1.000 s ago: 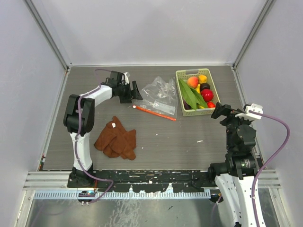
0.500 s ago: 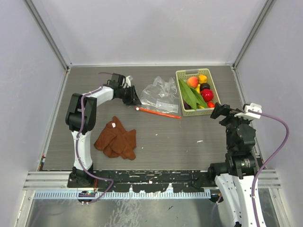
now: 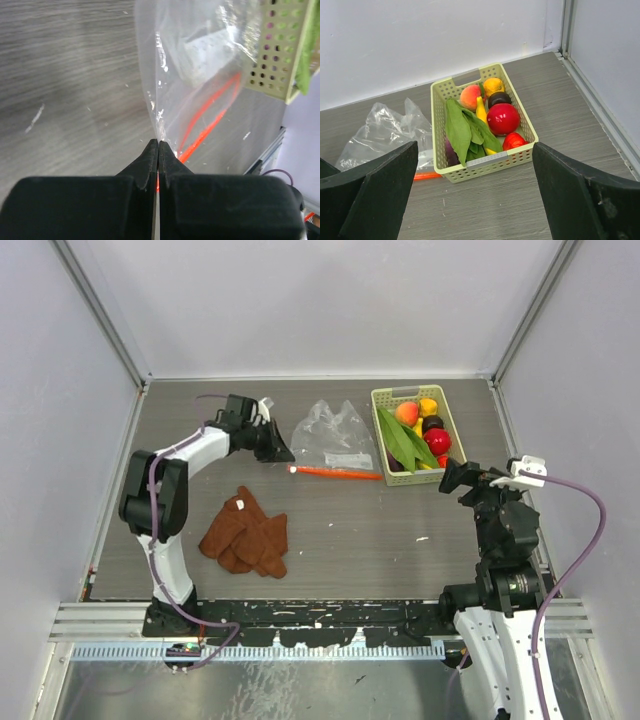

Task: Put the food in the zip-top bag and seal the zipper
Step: Pick up the zipper food storage bag at the center of the board, then open the zipper of the food storage bag.

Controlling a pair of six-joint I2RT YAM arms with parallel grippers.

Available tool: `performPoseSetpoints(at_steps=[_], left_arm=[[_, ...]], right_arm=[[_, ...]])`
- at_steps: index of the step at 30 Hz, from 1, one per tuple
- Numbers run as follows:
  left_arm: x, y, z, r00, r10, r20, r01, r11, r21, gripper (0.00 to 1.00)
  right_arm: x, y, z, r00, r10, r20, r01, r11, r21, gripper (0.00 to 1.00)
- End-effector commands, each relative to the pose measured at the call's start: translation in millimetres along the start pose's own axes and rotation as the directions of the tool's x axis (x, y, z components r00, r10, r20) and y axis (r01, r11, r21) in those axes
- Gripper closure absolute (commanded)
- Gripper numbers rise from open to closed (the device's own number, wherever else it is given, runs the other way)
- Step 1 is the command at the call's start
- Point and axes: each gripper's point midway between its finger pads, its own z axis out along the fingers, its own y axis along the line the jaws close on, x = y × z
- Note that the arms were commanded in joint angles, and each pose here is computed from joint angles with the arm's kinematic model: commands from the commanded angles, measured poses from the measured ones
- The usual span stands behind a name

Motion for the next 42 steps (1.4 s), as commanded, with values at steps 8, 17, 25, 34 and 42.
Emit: performPoseSetpoints(at_steps=[8, 17, 25, 34, 42], left_arm=[[-0.4, -60.7, -73.4, 0.994, 0.011, 0.112, -0.020, 0.997, 0.076, 1.00], [21.3, -83.0, -99.8, 0.990, 0.002, 0.144, -0.018, 0.994, 0.111, 1.00], [33.4, -89.2, -112.6, 0.991, 0.030, 0.130, -0.040, 0.996, 0.081, 1.00], [42.1, -103.3, -125.4, 0.990, 0.107, 0.096, -0.113, 0.991, 0.065, 1.00], [44.6, -110.1, -137.8, 0.986, 0.151, 0.073, -0.155, 0.986, 0.055, 1.00]], right_arm=[[3.2, 51.5, 5.5, 0.998, 0.008, -0.060, -0.024, 0.965, -0.263, 0.00], [50.7, 92.8, 22.0, 0.970, 0.033, -0.241, -0.142, 0.880, -0.454, 0.00], [69.8, 135.3, 21.8, 0.943, -0.041, -0.332, -0.185, 0.762, -0.620, 0.00], [96.7, 191.2, 18.1, 0.931, -0.278, -0.238, 0.044, 0.732, -0.680, 0.00], [129.9, 216.2, 9.7, 0.904, -0.401, -0.148, 0.195, 0.696, -0.691, 0.08]])
